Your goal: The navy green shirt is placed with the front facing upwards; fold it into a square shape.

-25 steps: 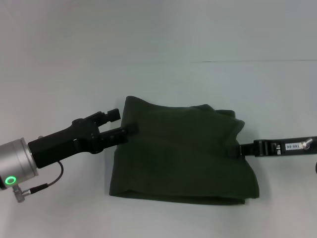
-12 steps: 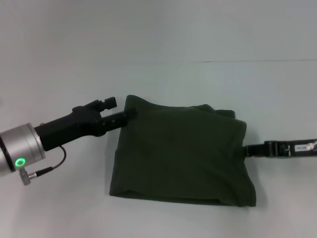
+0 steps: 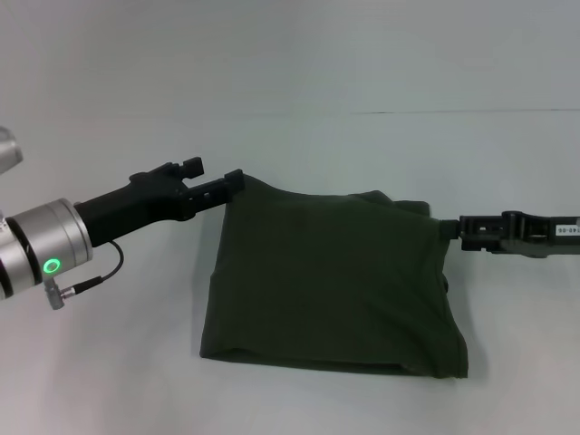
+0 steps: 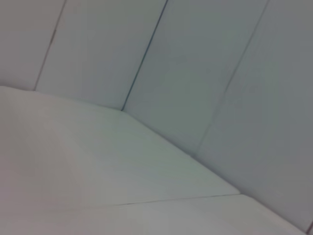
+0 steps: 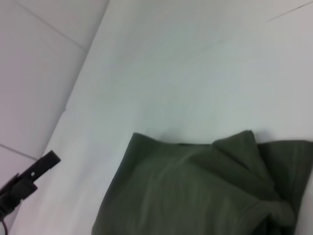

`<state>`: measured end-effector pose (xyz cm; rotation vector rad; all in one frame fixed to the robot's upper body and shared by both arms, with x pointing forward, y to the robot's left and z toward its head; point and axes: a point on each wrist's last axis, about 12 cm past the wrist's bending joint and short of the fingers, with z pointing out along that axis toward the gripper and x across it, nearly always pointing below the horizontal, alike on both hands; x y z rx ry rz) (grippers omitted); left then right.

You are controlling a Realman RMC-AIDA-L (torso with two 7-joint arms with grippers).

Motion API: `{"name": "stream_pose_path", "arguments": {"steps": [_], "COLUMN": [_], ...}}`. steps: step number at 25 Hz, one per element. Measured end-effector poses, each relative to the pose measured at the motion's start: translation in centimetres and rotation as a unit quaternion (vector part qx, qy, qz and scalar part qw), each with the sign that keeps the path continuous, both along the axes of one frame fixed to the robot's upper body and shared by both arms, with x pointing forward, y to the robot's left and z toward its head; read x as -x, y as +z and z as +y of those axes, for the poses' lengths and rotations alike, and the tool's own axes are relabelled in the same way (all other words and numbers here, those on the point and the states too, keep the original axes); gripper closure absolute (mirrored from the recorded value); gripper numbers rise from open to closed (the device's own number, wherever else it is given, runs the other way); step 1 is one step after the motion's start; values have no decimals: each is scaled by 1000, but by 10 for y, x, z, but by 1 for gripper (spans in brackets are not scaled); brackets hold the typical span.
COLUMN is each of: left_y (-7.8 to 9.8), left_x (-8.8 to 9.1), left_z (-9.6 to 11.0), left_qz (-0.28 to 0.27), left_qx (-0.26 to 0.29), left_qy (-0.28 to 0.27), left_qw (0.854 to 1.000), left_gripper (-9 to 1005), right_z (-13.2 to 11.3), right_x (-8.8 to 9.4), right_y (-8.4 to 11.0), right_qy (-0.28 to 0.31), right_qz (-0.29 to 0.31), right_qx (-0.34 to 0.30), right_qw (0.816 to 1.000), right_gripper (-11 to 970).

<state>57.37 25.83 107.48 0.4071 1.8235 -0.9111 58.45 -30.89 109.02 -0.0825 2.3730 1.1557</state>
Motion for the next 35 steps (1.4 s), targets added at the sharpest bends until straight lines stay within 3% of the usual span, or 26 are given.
{"name": "stream_pose_path", "arguments": {"steps": [5,11,20,27,35], "left_y": [-1,-2,0,-3,-3], "left_x": [-3,-6,-11,-14,-15], "left_z": [4,6,1,-2,-5], "left_qz": [0,2,-2,4,4], "left_qx": [-11,-19,-22,-30,-30], "left_qy": [18,32,28,39,38], "left_qw": [1000,999,999,999,999], "left_gripper": [89,89,89,89,89], "right_z": [13,29,45,51,46], "right_x": [-6,-7,-21,-30,-35], "right_y": [-4,-9,-17,-9,-6], "right_qy": [-7,-2,-36,-41,-52], "right_qz": [12,18,-25,-74,-80], "right_qx": [-1,-10,24,15,24], "right_qw": [1000,1000,999,996,995], "right_gripper": [258,226,239,264,295]}}
